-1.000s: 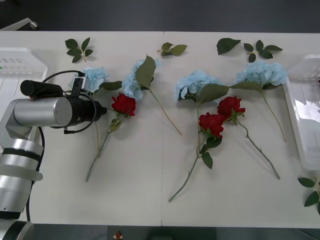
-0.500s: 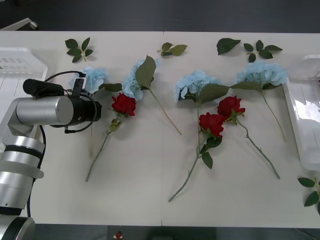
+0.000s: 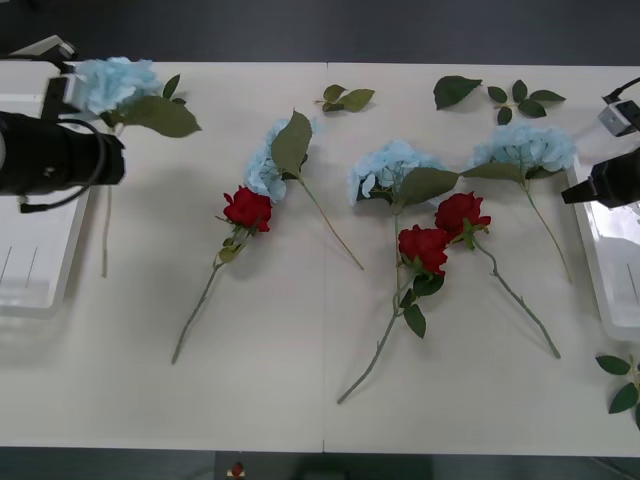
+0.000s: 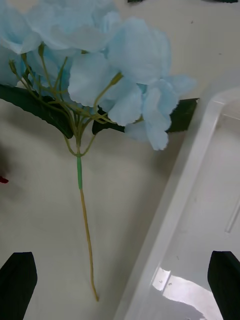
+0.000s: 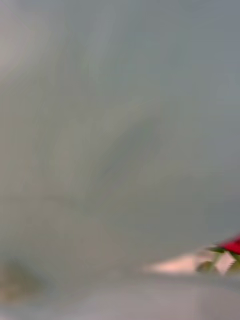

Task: Put the red flowers into the right box and the blue flowers into the left box

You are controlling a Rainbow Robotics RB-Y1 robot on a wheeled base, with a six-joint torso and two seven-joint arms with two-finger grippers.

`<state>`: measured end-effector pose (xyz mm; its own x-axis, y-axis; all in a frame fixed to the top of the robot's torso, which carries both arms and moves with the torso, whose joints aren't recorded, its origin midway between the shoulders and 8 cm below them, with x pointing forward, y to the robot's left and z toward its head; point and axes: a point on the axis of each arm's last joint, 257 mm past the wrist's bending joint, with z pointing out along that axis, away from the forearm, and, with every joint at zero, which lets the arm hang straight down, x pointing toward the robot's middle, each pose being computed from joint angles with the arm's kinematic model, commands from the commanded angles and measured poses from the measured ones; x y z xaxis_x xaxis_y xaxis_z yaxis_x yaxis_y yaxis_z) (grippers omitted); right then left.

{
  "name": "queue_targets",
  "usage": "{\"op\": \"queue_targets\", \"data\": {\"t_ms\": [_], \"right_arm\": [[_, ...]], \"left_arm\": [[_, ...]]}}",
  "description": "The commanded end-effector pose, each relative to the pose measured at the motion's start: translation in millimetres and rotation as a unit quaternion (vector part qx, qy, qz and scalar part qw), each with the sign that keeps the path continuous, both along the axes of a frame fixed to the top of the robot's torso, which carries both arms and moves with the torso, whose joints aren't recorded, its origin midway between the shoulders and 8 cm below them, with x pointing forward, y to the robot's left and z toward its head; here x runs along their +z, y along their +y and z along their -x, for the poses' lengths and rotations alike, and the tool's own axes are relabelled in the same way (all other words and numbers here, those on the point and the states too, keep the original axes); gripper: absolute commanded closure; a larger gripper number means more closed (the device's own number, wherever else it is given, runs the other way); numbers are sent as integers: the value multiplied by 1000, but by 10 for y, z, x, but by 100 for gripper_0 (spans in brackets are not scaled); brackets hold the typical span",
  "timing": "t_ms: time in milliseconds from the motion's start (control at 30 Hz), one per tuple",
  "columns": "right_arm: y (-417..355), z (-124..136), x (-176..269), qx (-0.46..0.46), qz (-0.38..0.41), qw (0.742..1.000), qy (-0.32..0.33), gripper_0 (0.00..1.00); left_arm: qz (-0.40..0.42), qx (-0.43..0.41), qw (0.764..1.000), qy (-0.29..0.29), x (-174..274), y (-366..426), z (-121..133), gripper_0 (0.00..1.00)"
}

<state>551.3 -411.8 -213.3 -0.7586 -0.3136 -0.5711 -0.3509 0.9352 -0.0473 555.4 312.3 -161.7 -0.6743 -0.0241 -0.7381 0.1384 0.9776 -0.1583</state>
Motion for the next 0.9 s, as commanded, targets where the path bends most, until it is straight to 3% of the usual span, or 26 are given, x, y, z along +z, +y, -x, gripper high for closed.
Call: {"op": "queue_targets", "data": {"t_ms": [33, 200, 367, 667, 900], "right_arm": [[212, -237, 16, -18, -9, 999, -31, 0], [359, -344, -142, -10, 3, 999, -36, 0], [496, -366, -320, -9, -4, 1000, -27, 0], [679, -520, -513, 3, 19, 999, -31, 0], [792, -645, -596, -9, 14, 1000, -21, 0]], "left_arm": [[-39, 40, 997, -53, 801, 669, -18, 100], [-92, 105, 988, -63, 1116, 1532, 101, 100], [-120, 162, 977, -65, 1141, 2336, 106, 100], [-152, 204, 964, -81, 475, 3116, 37, 100], [-151, 196, 968, -38, -192, 3045, 234, 100]]}}
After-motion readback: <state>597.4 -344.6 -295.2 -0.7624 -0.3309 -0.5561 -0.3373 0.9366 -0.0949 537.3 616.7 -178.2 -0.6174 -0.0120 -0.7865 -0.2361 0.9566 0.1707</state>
